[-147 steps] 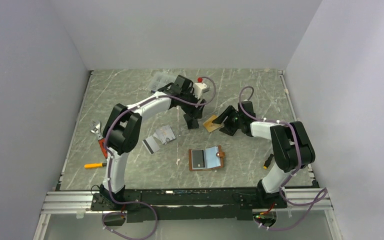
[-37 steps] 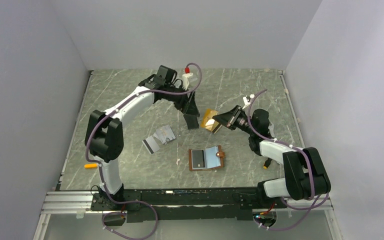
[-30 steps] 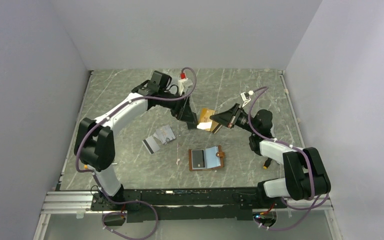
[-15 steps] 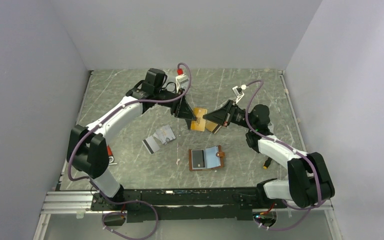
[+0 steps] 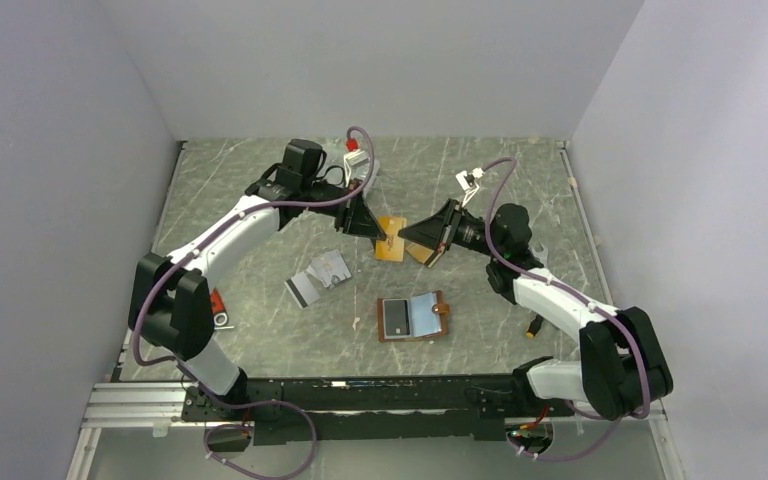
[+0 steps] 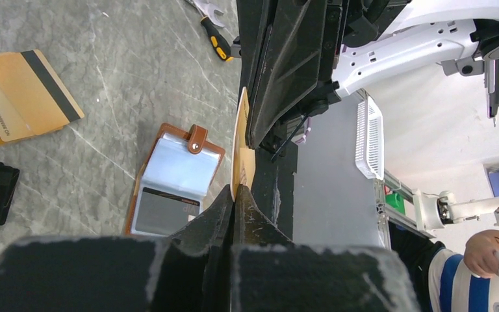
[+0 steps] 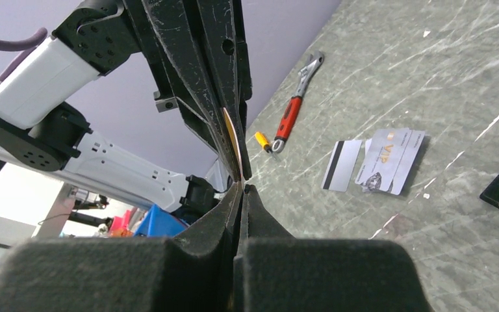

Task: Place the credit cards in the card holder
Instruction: Pick up the credit card from the center of the board.

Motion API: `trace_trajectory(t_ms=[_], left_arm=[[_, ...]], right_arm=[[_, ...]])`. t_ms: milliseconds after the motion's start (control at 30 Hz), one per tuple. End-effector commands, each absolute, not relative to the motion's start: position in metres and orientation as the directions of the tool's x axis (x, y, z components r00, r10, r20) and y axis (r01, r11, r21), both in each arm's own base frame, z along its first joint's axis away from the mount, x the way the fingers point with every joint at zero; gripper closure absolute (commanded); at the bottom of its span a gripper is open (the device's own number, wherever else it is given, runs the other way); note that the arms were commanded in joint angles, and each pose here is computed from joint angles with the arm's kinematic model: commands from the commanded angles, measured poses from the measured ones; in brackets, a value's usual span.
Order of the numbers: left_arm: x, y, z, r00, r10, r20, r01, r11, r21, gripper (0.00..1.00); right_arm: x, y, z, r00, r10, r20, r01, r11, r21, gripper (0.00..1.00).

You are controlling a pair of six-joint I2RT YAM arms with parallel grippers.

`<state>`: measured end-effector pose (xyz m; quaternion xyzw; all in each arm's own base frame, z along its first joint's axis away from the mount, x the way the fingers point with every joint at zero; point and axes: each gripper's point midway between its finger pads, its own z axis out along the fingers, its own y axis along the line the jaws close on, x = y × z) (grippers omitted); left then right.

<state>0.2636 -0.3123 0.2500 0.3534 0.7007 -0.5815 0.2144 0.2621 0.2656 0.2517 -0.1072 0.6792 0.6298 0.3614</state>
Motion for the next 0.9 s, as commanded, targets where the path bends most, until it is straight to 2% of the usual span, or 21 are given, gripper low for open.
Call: trace_trajectory(t_ms=[0,200,500,567,700,733,800,867], left_arm=[[0.254,-0.321,0.272,-0.587,0.229,-0.776,0.797,-0.008,-0.605,0.97],[0.255,-0.324,0.272,-0.605,0.23,-0.763,0.779,-0.029,-0.627,0.97],[0.255,-0.324,0.274,-0.611,0.231,-0.757,0.769,-0.052,-0.637,0.97],[0.255,-0.323,0.273,-0.614,0.232,-0.755,0.767,-0.052,-0.64,0.97],[0.256,-0.321,0.272,-0.61,0.227,-0.759,0.774,-0.034,-0.632,0.98],[0.257,-0.32,0.273,-0.608,0.224,-0.761,0.776,-0.031,-0.63,0.98],[0.259,-0.318,0.273,-0.608,0.221,-0.763,0.778,-0.027,-0.628,0.99],[0.26,-0.317,0.274,-0.606,0.219,-0.764,0.78,-0.024,-0.626,0.99]], right_arm=[[0.243,0.279,0.278,-0.681,0.301,-0.667,-0.672,0.104,0.733,1.0],[0.234,0.284,0.282,-0.692,0.296,-0.658,-0.672,0.068,0.738,1.0],[0.224,0.293,0.286,-0.708,0.274,-0.651,-0.673,0.016,0.739,0.89],[0.224,0.293,0.285,-0.707,0.274,-0.652,-0.675,0.017,0.738,0.89],[0.225,0.291,0.283,-0.706,0.272,-0.654,-0.669,0.047,0.742,0.99],[0.225,0.29,0.282,-0.707,0.269,-0.654,-0.665,0.06,0.744,0.97],[0.224,0.289,0.279,-0.707,0.26,-0.657,-0.662,0.081,0.745,0.84],[0.222,0.287,0.279,-0.705,0.264,-0.659,-0.661,0.092,0.744,0.79]])
